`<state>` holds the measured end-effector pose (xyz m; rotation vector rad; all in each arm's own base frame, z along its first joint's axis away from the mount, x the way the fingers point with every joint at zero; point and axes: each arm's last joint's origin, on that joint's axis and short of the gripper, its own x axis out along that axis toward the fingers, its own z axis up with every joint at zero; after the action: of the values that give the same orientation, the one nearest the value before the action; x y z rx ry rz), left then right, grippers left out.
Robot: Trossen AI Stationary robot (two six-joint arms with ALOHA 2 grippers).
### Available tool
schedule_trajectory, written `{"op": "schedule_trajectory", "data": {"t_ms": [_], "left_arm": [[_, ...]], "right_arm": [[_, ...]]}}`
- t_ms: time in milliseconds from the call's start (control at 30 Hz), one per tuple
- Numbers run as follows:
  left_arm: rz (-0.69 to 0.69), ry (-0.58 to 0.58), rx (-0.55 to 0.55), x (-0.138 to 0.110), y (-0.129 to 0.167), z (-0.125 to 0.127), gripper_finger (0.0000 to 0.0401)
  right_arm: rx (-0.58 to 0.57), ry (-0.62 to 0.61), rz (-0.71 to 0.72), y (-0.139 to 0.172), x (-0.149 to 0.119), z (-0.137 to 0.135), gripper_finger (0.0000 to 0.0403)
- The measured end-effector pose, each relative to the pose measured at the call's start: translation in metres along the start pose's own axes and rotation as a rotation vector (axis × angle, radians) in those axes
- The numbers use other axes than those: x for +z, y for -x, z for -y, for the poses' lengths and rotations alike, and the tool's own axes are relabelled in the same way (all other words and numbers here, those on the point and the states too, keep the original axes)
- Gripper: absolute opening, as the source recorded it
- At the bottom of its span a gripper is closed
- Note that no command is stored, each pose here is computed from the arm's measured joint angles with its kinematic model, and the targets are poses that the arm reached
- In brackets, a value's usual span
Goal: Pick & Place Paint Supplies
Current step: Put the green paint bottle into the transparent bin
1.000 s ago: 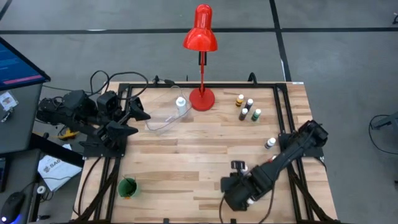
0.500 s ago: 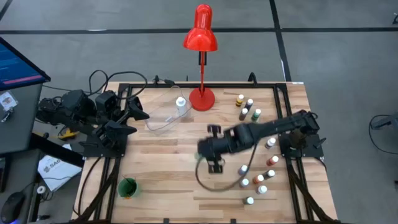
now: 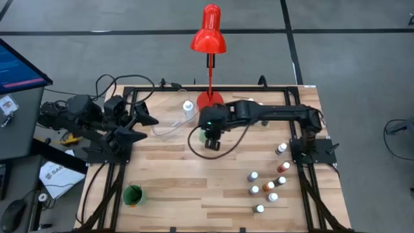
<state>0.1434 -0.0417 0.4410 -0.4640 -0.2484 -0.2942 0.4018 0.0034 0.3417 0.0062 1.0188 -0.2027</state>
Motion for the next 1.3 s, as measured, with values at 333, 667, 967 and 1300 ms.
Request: {"op": "schedule_trajectory", "data": {"t_ms": [333,667,967,1300], "left_arm": [[-0.001,-0.001,0.014,0.0,0.0,-0.001,0.0273],[0.003,-0.001,0.023,0.0,0.0,-0.001,0.0273],[0.0,-0.019,0.034,-0.001,0.0,-0.001,0.0273],[-0.102,-0.116,0.424,-0.02,-0.001,-0.021,0.0273]], "right_arm": [[-0.033,0.007,-0.088,-0.063,0.003,0.014,0.0112],[-0.004,0.015,-0.1,-0.084,0.003,0.011,0.0114],[0.078,0.025,-0.072,-0.081,0.006,0.008,0.0214],[0.106,0.034,0.106,0.009,0.028,0.019,0.0264]]}}
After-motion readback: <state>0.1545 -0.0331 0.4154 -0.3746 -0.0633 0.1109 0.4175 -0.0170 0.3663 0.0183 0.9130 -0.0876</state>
